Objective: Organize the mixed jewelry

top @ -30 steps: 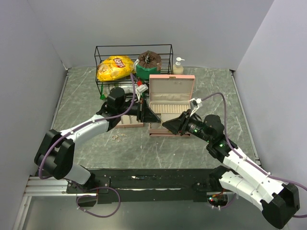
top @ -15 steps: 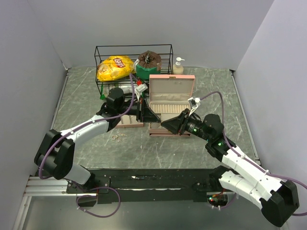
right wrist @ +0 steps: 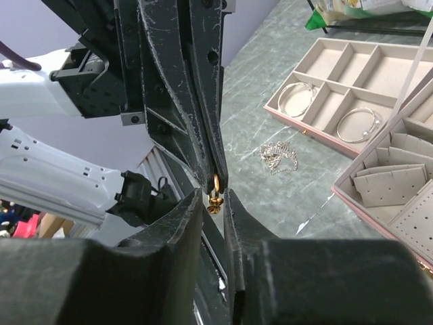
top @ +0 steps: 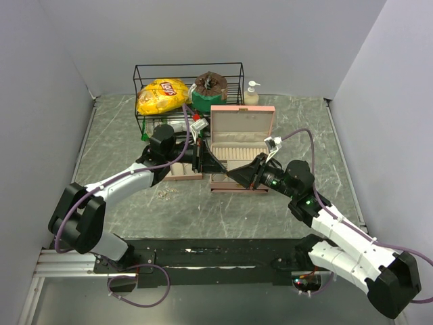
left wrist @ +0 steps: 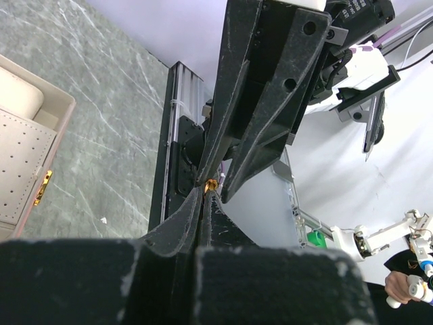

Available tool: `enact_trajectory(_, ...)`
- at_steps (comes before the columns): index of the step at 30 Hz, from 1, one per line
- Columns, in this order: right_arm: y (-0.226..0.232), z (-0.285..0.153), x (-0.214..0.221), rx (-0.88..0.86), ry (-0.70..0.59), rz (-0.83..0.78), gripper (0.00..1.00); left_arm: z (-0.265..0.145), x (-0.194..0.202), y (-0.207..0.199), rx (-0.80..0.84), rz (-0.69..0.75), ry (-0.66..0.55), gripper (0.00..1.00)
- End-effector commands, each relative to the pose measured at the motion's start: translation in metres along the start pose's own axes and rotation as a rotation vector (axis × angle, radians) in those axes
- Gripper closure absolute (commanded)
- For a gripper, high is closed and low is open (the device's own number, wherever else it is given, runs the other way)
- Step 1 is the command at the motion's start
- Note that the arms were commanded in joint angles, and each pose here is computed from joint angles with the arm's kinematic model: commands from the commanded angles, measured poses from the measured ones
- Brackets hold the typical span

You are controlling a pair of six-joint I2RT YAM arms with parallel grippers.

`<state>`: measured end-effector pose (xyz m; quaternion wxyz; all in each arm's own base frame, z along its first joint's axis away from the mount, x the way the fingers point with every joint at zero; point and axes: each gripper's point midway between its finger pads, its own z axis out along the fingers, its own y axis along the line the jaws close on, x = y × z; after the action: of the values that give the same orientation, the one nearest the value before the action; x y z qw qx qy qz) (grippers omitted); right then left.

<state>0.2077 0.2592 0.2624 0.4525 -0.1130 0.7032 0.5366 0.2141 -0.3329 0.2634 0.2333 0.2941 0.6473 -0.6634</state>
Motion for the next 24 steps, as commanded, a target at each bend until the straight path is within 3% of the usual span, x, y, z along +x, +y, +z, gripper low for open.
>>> enact_trajectory(1,0.014,0.000,-0.012,-0.065,-0.039,-0.030,0.75,0.000,-0.002,-0.009,0.028,0.052,-0.006,0.99)
enact_trajectory(5,0.013,0.001,-0.012,-0.061,-0.039,-0.028,0.80,0.001,-0.003,-0.009,0.028,0.054,-0.005,0.99)
enact_trajectory(12,0.016,-0.001,-0.018,-0.060,-0.060,-0.029,0.95,0.003,-0.002,-0.007,0.027,0.049,-0.002,0.99)
enact_trajectory(19,0.021,-0.001,-0.021,-0.071,-0.059,-0.025,1.00,0.005,-0.003,-0.002,0.007,0.041,-0.006,0.98)
enact_trajectory(20,0.020,-0.001,-0.022,-0.065,-0.060,-0.033,1.00,0.005,-0.005,0.000,-0.009,0.044,-0.011,0.94)
enact_trajectory(24,0.006,-0.002,-0.022,0.027,-0.047,-0.046,1.00,0.004,-0.012,0.004,-0.057,0.066,-0.041,0.64)
